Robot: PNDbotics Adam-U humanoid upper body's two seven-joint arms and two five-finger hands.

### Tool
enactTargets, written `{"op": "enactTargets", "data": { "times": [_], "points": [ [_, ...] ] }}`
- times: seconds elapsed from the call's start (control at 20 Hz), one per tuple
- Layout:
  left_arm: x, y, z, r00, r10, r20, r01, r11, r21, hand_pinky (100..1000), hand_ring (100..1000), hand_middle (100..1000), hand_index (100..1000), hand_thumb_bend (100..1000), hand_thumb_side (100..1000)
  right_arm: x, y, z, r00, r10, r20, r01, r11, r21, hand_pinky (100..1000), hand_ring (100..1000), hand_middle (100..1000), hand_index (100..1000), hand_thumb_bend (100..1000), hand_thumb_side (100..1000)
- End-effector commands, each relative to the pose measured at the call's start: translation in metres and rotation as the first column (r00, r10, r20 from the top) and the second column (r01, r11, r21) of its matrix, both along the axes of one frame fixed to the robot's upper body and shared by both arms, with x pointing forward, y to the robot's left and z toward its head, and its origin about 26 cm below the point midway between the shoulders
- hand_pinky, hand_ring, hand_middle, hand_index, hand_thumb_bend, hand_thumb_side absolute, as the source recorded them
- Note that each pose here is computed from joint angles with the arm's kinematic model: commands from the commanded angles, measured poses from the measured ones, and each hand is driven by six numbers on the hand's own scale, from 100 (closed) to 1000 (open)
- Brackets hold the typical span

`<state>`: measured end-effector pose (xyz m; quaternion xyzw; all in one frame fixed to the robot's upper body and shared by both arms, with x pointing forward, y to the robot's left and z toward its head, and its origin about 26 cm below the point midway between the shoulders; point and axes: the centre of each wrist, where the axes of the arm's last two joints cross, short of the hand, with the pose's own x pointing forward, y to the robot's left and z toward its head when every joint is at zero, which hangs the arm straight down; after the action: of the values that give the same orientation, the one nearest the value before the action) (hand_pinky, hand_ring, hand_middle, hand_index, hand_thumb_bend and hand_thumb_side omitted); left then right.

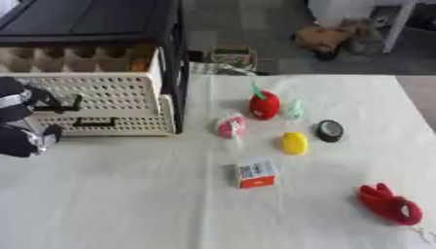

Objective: Pick up objects from table and place into drawer.

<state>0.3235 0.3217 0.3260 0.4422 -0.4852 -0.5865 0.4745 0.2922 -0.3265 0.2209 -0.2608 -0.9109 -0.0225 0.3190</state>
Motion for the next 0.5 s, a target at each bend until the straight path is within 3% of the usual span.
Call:
{"op": "enactTargets", "data": {
  "times": [0.05, 0.5],
  "points": [
    [-0.012, 0.002, 0.014, 0.999, 0.009, 0.051, -0.011, 1.0, 0.028, 100, 100, 100, 813, 105, 408, -0.003, -0.002, 0.01, 1.0, -0.002, 0.031, 0.003, 1.0, -0.013, 740, 522, 478, 736, 100, 700],
    [-0.027, -0.005, 0.009, 0.998, -0.013, 0.067, 0.011, 0.999, 0.036, 100, 100, 100, 808, 105, 408, -0.002, -0.001, 0.01, 0.999, 0.0, 0.035, 0.001, 1.0, -0.014, 739, 523, 477, 736, 100, 700]
  ]
}}
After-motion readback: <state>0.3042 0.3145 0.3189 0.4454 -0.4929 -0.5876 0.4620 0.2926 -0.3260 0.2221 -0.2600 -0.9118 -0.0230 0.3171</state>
